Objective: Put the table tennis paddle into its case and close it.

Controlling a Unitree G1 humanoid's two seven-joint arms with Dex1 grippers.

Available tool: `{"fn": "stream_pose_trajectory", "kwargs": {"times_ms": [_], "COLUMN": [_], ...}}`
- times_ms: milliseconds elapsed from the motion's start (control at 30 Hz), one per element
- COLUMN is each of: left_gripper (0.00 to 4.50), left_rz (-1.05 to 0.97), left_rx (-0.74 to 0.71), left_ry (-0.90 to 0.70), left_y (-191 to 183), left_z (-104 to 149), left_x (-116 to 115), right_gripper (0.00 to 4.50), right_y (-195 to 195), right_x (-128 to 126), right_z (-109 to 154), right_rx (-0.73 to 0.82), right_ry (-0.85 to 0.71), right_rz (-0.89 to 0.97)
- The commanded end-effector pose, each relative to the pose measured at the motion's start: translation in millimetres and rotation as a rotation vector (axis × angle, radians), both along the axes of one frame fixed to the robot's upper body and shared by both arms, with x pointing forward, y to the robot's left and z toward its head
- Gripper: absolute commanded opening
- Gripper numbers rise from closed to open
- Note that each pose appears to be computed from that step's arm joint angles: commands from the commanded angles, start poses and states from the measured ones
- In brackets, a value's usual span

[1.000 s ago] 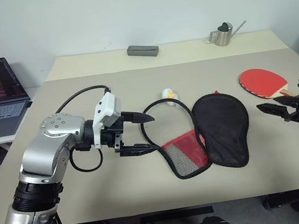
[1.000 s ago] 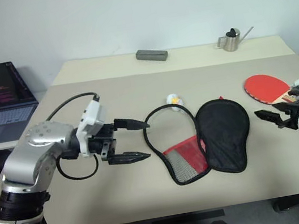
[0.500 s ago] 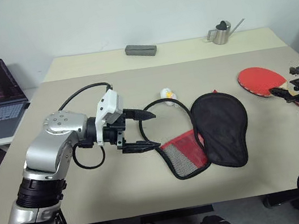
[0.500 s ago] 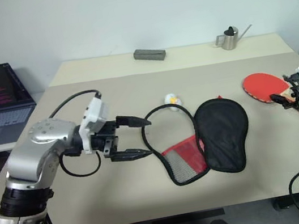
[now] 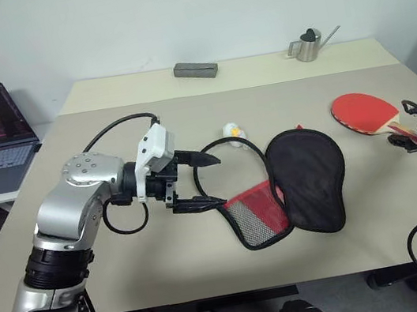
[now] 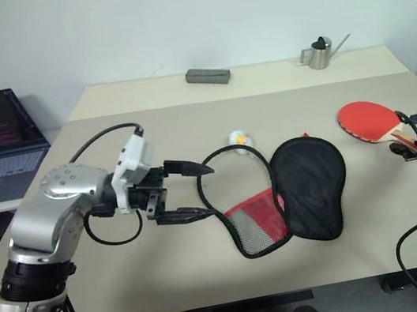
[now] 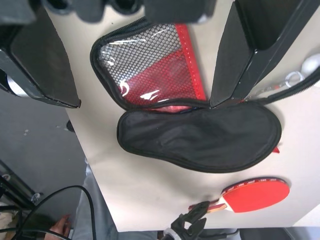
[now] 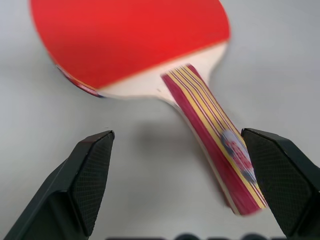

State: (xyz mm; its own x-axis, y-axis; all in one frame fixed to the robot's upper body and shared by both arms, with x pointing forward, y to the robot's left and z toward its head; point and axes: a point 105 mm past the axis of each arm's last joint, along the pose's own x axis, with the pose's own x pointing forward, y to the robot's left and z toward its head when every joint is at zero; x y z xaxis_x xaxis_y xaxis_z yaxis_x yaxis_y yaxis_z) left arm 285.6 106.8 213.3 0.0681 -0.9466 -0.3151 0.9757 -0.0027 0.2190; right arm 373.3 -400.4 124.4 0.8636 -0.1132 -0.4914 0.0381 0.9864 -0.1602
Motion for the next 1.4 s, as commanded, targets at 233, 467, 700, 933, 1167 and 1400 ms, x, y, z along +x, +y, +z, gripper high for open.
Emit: {"fn": "stream_pose_trajectory", "kwargs": {"times_ms": [233, 467, 700, 933, 1167, 1400], "left_gripper": [4.50, 4.50, 4.50, 4.50, 4.50, 4.50], "left_rz": [0.011, 0.001, -0.002, -0.011, -0.011, -0.013], "left_rx": [0.020, 0.033, 0.026, 0.022, 0.022, 0.018], "left_ry": [-0.033, -0.036, -0.044, -0.044, -0.043, -0.046], "left_y": [9, 9, 7, 6, 7, 5], "left_z": [5, 6, 8, 7, 8, 8], "left_x": [-4, -3, 1, 0, 0, 0], "right_gripper": [4.46, 4.46, 4.46, 4.46, 4.46, 4.46], "right_y": [-9, 13, 5, 2, 28, 20], "right_x": [-19, -34, -34, -40, -29, -22], "right_z": [-24, -46, -31, -17, 12, 34], "right_rx": [-0.002, 0.158, 0.157, 0.228, 0.344, 0.277], "right_ry": [0.104, 0.216, 0.148, 0.111, 0.060, -0.016], "right_rz": [0.005, 0.161, 0.157, 0.182, 0.343, 0.316]}}
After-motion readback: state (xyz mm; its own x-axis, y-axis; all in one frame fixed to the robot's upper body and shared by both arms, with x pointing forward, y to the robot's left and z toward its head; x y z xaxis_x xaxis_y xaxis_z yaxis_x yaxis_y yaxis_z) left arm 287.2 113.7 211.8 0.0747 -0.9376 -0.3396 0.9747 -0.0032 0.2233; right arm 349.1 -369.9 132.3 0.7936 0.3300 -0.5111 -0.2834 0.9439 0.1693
